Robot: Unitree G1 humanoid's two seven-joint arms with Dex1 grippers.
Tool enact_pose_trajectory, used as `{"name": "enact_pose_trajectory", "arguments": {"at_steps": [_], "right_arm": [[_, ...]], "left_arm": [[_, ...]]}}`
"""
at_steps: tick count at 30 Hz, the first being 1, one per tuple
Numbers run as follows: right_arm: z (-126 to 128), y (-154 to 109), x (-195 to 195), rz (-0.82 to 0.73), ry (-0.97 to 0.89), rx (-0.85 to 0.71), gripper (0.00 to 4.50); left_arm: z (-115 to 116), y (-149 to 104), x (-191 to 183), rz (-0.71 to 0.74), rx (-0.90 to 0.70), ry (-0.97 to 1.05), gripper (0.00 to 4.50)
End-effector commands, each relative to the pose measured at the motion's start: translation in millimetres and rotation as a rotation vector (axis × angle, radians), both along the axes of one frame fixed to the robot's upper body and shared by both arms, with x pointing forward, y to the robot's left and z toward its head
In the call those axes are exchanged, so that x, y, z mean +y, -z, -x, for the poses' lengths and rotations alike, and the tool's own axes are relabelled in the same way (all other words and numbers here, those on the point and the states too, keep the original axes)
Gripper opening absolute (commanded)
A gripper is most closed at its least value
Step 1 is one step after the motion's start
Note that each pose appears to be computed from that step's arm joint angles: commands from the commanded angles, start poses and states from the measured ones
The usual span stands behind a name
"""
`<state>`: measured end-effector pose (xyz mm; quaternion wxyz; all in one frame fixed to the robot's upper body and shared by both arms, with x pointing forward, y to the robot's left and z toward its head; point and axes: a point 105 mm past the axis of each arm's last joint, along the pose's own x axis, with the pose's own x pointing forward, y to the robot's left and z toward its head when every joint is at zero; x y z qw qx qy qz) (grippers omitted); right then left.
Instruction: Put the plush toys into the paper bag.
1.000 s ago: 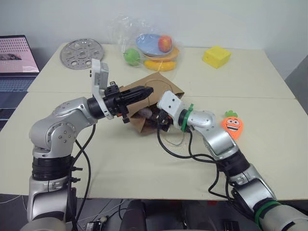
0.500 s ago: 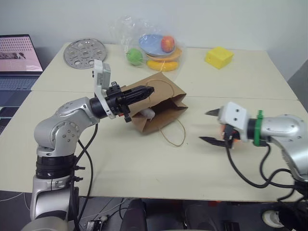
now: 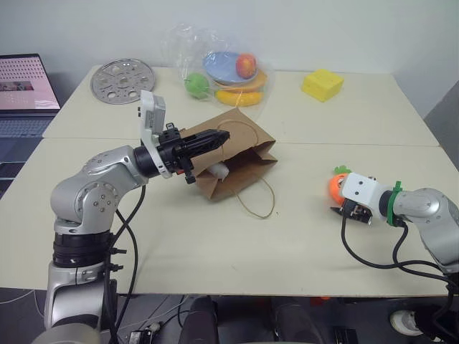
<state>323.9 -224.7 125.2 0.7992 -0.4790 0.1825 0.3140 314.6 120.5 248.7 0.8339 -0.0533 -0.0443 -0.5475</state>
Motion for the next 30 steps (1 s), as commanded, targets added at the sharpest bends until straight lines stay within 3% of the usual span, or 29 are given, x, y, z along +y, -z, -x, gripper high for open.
{"name": "enact_pose_trajectory", "arguments": {"at_steps": [1, 7, 14, 17, 22, 30], "right_arm": [[-3.6, -4.9, -4.1, 0.037, -0.005, -0.032, 1.89], [4.7, -19.3, 19.0, -0.053, -0.136, -0.028, 0.03], [53.2, -51.4, 93.8, -0.332, -0.435, 0.125, 0.03], [61.7, -63.6, 127.3, -0.435, -0.519, 0.137, 0.03], [20.6, -66.6, 169.7, -0.532, -0.465, 0.017, 0.03], [-36.9, -62.8, 206.8, -0.510, -0.361, -0.147, 0.03]], "left_arm": [[7.1, -12.8, 1.2, -0.006, -0.066, -0.001, 0.00], [7.7, -16.2, 2.2, 0.004, -0.063, 0.002, 0.00], [10.3, -20.0, 3.0, -0.001, -0.060, 0.029, 0.00], [11.4, -22.7, 1.6, -0.002, -0.064, 0.044, 0.00], [17.5, -23.3, -4.5, -0.002, -0.060, 0.083, 0.00], [21.8, -24.2, -4.4, -0.007, -0.056, 0.094, 0.00]]}}
